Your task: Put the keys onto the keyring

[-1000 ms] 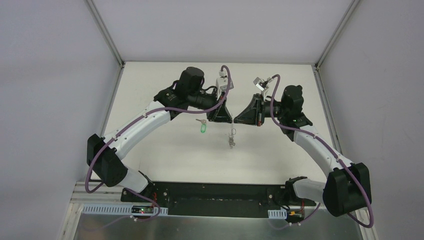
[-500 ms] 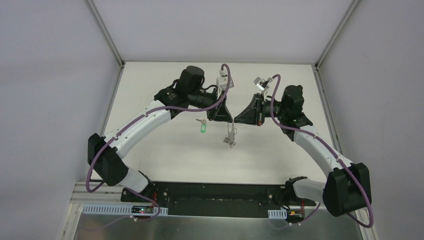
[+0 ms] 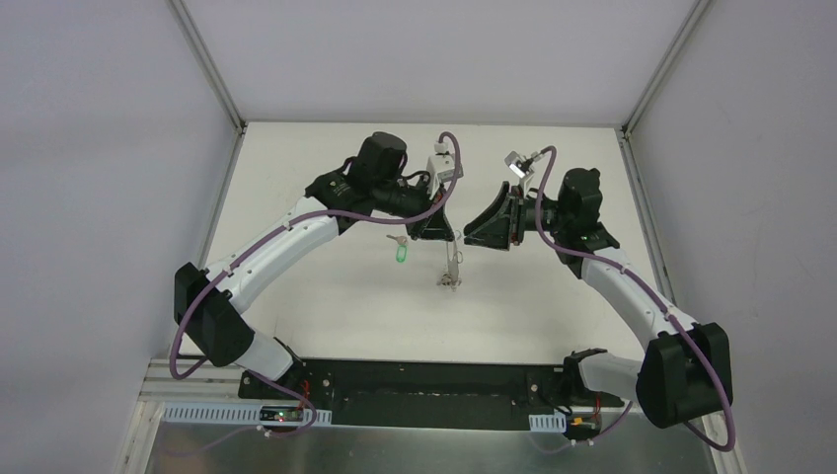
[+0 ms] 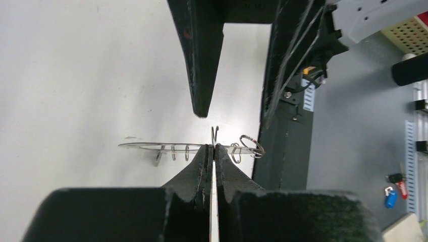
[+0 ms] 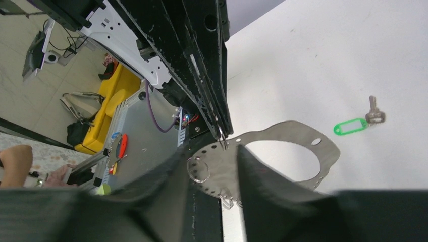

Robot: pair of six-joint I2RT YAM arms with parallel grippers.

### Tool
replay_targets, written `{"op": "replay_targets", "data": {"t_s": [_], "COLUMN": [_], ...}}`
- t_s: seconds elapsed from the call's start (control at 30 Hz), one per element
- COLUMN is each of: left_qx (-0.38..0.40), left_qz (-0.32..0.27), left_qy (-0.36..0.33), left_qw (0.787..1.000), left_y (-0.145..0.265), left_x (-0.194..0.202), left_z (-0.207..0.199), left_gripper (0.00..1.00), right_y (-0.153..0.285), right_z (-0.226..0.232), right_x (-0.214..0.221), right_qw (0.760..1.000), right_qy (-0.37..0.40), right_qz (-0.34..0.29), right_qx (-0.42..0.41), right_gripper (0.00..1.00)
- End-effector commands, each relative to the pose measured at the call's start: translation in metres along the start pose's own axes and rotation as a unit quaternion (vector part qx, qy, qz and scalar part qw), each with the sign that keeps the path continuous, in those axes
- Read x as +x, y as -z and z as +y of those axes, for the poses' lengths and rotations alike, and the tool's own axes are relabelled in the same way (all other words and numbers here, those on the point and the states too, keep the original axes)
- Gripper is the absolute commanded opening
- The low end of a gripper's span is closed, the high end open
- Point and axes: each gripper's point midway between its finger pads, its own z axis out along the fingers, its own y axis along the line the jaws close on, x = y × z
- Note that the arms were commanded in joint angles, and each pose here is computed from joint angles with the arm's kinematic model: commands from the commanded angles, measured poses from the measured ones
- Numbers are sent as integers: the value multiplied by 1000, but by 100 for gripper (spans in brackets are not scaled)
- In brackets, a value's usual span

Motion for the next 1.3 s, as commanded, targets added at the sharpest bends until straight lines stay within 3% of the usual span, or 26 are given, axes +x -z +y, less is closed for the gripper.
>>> {"op": "replay_targets", "data": {"t_s": [0.0, 0.1, 0.23, 0.47, 0.77, 0.9, 1.27], "left_qx": [-40, -42, -41, -52, -98, -127, -218], "left_qz": [8, 25, 41, 56, 78, 96, 125], "left_qy": [-57, -75, -102, -131, -154, -166, -146], "left_qw": [998, 996, 993, 988, 980, 973, 957], "left_y": [18, 27, 43, 75, 119, 134, 162], "left_x": [-6, 6, 19, 31, 49, 61, 89], "left_z": [3, -2, -13, -33, -50, -48, -22], "left_gripper": [0, 0, 0, 0, 0, 0, 0], "right_y": [8, 12, 13, 7, -24, -44, -95], "right_z": [4, -2, -17, -41, -76, -91, -138], "right_x": [-16, -24, -28, -31, -14, 7, 27], "right_qw": [999, 998, 996, 993, 984, 981, 973], "right_qy": [44, 48, 52, 41, 55, 66, 59], "right_qz": [-17, -23, -20, -6, 74, 114, 147], "right_qx": [17, 40, 76, 113, 153, 146, 170], "right_gripper": [55, 65, 69, 67, 67, 66, 65]}}
